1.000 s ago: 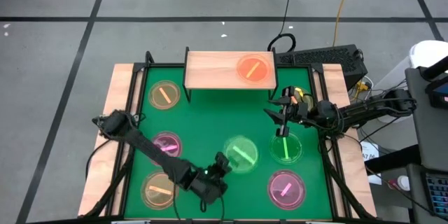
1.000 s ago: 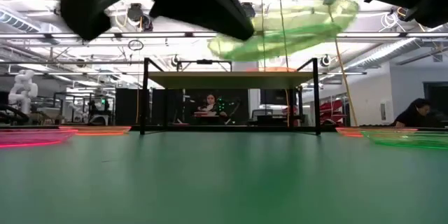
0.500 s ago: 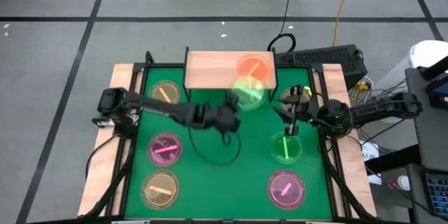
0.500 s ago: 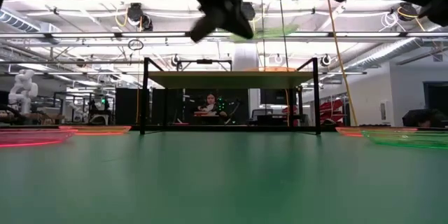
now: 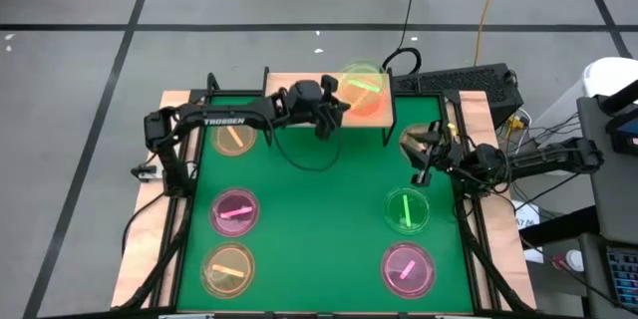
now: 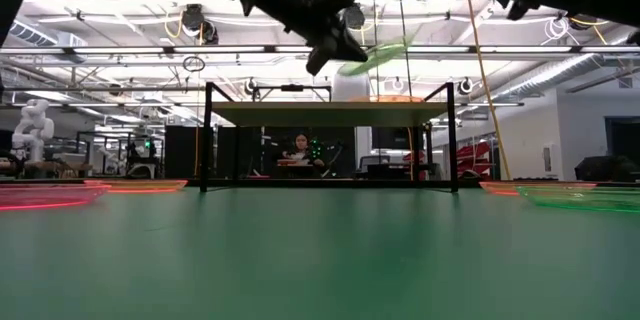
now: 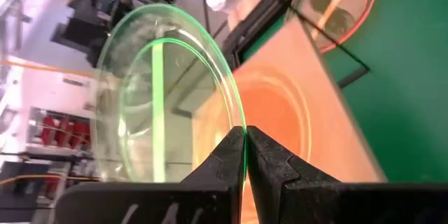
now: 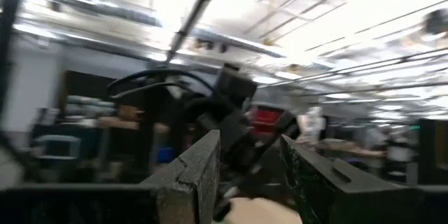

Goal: Place and stack plates onto a shelf
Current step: Stack the green plate on top of the orange plate on the shelf

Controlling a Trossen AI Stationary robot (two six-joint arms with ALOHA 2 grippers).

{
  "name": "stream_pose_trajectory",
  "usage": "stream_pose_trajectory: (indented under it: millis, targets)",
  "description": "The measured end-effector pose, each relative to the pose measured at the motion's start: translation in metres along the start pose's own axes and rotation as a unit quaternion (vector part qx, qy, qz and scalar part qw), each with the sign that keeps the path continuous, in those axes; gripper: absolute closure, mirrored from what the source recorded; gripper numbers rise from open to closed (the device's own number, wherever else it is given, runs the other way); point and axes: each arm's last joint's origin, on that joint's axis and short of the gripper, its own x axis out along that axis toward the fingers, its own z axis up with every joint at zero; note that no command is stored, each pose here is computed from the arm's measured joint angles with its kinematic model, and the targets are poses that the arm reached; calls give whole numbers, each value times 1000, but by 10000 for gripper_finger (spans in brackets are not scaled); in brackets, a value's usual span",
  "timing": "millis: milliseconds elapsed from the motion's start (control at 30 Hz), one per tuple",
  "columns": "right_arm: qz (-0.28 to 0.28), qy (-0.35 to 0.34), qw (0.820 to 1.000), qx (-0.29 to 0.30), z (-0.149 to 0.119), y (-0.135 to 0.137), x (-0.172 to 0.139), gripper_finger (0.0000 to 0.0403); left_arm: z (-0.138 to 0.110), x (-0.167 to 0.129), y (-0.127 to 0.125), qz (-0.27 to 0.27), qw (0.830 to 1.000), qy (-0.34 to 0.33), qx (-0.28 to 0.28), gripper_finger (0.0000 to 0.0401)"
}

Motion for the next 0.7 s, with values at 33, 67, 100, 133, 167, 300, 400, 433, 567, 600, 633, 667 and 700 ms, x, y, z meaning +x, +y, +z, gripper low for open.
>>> stream_pose_trajectory:
  millis: [33,67,100,133,167,300,400,433,567,600,633,667,700]
  targets:
    - [-12,-1,1000,-9,1,-1,0,271,-4,0,2,-5,1000,1,-5,382]
    - [-21,-3,1000,-17,2,-2,0,271,-8,1,2,-13,1000,0,-7,381]
    - [-31,-5,999,-24,2,-2,0,271,-11,1,3,-21,1000,-3,-9,381]
    - [-35,-9,999,-30,3,-3,0,271,-12,1,3,-30,999,-8,-10,381]
    - [-38,-14,999,-36,4,-3,0,271,-13,1,3,-38,999,-16,-10,381]
    - [-48,-44,997,-37,11,-5,-1,271,-11,4,-1,-46,998,-33,-9,381]
    - [-56,-65,996,-29,15,-7,-1,271,-12,5,-4,-54,998,-29,-7,380]
    - [-58,-70,995,-28,16,-7,-2,271,-12,6,-4,-53,998,-30,-7,380]
    - [-60,-76,995,-38,17,-8,-2,271,-13,8,-5,-53,998,-27,-6,379]
    - [-61,-75,995,-39,17,-8,-2,271,-13,9,-6,-53,998,-28,-1,379]
    - [-61,-75,995,-40,17,-8,-2,271,-13,10,-6,-51,998,-29,5,379]
    - [-61,-75,994,-42,17,-8,-2,271,-13,10,-6,-48,998,-30,7,379]
    - [-61,-74,994,-44,17,-8,-2,271,-13,11,-6,-49,998,-30,7,379]
